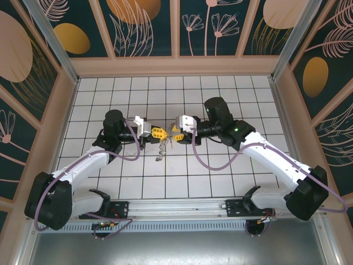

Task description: Put the keys on the keyring

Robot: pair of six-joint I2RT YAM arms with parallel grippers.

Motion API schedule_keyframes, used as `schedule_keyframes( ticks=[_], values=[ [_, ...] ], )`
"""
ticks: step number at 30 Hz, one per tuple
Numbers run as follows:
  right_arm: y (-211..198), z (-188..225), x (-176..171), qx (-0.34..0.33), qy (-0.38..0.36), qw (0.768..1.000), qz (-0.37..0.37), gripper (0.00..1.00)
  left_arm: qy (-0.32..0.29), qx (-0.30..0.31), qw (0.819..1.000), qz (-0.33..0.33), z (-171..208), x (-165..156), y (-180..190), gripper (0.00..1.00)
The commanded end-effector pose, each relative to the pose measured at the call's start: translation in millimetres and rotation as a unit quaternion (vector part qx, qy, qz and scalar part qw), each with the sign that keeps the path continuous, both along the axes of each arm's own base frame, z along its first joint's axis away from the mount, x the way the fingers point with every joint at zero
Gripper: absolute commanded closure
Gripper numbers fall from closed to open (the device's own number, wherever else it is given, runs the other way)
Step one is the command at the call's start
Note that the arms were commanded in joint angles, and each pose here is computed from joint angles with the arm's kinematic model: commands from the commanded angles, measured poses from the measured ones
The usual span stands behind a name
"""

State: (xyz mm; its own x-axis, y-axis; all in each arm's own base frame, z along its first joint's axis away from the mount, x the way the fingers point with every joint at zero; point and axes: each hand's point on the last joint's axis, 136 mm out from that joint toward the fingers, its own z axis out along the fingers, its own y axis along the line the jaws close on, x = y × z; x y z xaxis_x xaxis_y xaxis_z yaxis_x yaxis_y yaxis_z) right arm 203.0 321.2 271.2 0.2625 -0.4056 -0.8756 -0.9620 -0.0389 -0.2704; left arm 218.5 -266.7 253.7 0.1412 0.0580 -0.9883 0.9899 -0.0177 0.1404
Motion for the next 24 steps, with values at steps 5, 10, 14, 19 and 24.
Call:
schedule_keyframes(
  ticks=[5,10,14,19,24],
  values=[
    [14.5,-0.7,6.5,0.019,0.018,1.000,0.007,0.70,-0.034,-0.018,0.999,-0.015,20.7,-5.2,-1.2,1.00],
    [20.0,-4.6,10.5,0.020,0.027,0.999,0.003,0.77,-0.038,-0.023,0.999,-0.015,23.7,-6.0,-0.8,1.00],
    [21.0,-6.9,11.1,0.018,0.035,0.999,0.002,1.00,-0.035,-0.023,0.999,-0.013,23.0,-5.6,-0.7,1.00],
    [19.1,-6.1,15.2,0.011,0.034,0.999,-0.014,1.00,-0.019,0.024,1.000,-0.007,12.8,-0.8,-0.9,0.92],
    [20.8,-6.4,21.8,0.003,0.037,0.999,-0.038,1.00,-0.008,0.063,0.998,0.014,3.5,3.4,2.3,0.78]
  ],
)
